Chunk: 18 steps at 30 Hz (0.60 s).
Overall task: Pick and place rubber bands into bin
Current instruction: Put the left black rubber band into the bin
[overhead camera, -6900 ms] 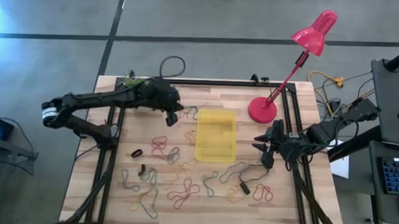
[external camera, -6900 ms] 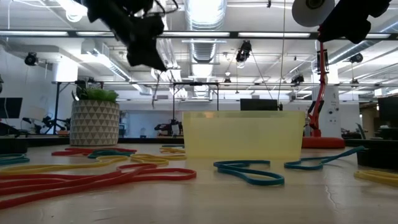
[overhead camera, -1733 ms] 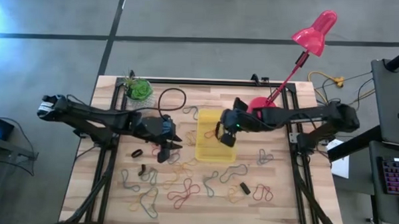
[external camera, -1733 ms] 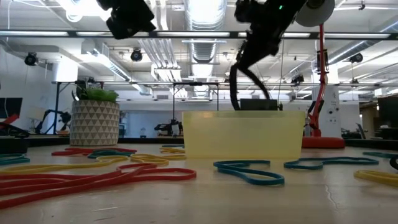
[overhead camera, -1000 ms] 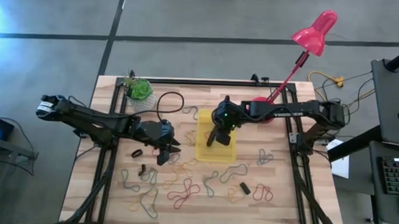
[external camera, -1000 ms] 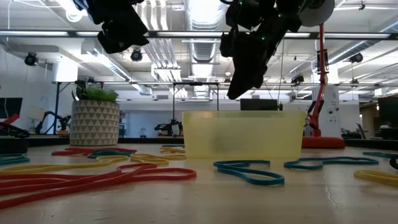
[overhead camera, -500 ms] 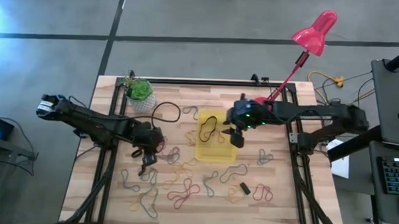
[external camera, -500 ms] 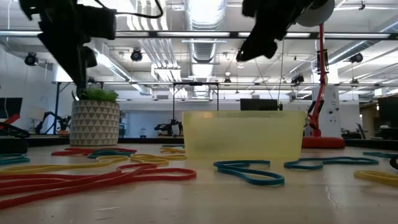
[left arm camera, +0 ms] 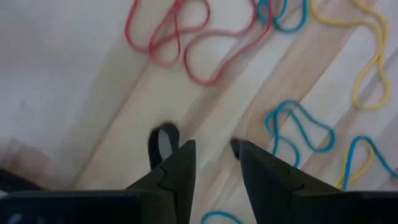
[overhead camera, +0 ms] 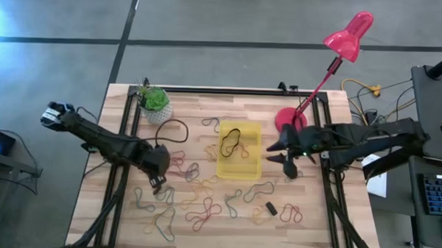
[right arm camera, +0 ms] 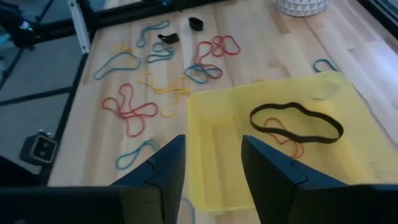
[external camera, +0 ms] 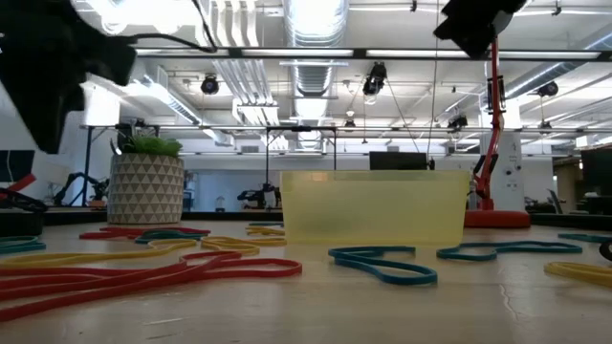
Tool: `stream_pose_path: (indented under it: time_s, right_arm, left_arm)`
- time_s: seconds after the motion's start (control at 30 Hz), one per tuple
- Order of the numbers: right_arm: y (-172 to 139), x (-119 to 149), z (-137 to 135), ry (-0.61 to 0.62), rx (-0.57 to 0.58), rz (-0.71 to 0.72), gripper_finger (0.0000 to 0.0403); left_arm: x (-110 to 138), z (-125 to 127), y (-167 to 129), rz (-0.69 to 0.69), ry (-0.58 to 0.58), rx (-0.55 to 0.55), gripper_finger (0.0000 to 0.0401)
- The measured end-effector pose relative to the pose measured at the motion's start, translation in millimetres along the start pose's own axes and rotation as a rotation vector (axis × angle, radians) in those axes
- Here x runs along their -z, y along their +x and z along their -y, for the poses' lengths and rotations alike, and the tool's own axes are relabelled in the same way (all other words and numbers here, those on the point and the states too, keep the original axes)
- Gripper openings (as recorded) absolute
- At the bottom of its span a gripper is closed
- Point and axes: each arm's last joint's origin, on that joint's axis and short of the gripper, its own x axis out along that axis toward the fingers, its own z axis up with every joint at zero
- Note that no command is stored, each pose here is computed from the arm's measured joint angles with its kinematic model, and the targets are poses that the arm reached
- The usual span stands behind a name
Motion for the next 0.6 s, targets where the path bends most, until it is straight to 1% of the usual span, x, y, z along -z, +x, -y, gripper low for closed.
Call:
stream_pose_path:
  time_s: [0.1,0.23,0.4,0.5,0.6]
  right_arm:
    - [-7,9,-7,-0.004,-0.001,0.016,0.0139]
    - [-11,20,-13,-0.012,0.018,0.035,0.0136]
    - [-12,27,-17,-0.032,0.046,0.047,0.0136]
    - [-12,27,-17,-0.038,0.056,0.054,0.0133]
    - [-12,27,-18,-0.039,0.056,0.059,0.0130]
  left_arm:
    - [15,1,5,-0.008,0.001,0.000,0.0109]
    - [30,4,7,0.057,0.047,0.005,0.0109]
    - [37,2,12,0.108,0.083,-0.038,0.0109]
    - [42,-4,21,0.091,0.103,-0.080,0.0109]
    - [47,-9,31,0.077,0.109,-0.096,0.0109]
